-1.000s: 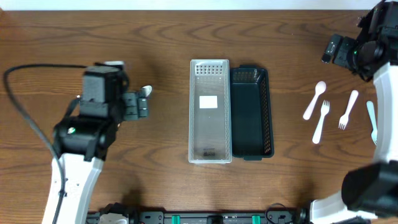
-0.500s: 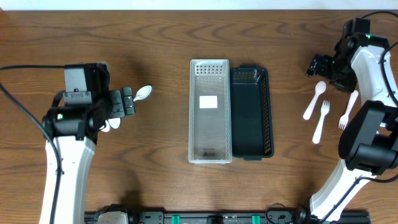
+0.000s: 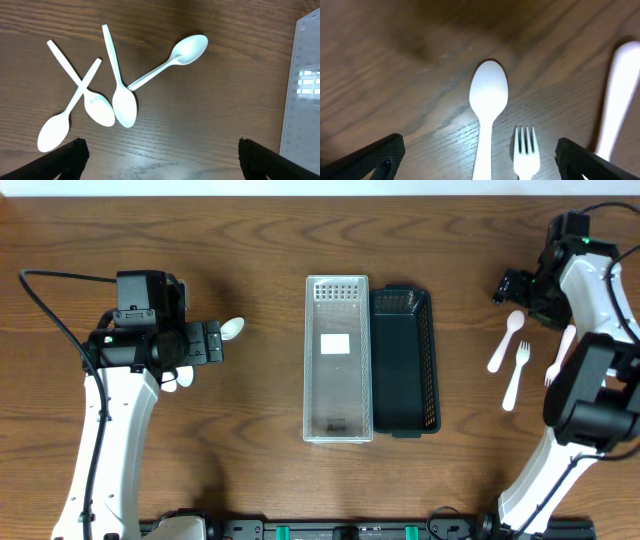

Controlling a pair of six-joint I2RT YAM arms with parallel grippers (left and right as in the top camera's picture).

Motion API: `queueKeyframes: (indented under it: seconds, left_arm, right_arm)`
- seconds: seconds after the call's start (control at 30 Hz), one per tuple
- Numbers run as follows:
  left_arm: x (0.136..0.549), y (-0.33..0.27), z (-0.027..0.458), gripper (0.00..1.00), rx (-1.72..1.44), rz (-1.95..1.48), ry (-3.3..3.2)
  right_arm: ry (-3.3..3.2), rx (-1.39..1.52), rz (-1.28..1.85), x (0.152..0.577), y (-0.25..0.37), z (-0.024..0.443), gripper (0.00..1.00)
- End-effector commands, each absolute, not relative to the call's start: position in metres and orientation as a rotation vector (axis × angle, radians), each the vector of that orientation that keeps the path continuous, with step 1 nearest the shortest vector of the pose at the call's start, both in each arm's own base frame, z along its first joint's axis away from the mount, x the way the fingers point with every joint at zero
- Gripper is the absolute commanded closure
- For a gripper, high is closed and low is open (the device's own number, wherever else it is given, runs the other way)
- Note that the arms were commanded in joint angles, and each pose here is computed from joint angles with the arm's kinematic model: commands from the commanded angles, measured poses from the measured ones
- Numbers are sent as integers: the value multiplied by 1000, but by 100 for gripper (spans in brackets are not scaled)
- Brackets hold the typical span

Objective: Pack container
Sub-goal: 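Move left gripper over the spoons and right gripper over the right utensils, then lower the right gripper and grasp the white spoon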

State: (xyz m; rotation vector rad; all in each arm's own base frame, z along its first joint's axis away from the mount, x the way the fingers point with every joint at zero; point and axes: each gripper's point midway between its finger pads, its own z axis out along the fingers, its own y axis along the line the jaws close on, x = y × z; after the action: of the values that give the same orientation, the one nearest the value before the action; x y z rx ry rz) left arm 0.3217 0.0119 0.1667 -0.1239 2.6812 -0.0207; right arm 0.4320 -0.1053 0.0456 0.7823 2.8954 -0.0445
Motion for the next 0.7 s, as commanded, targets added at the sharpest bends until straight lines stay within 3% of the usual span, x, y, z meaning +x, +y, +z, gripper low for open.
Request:
queueKeyframes:
  seconds: [0.0, 0.67]
  left_arm:
    - [326, 13, 170, 2, -108, -24, 2668]
    - [326, 13, 170, 2, -109, -24, 2666]
  right_arm:
    - [2909, 830, -67, 431, -114, 30, 1]
    - [2995, 879, -69, 422, -119, -20, 1]
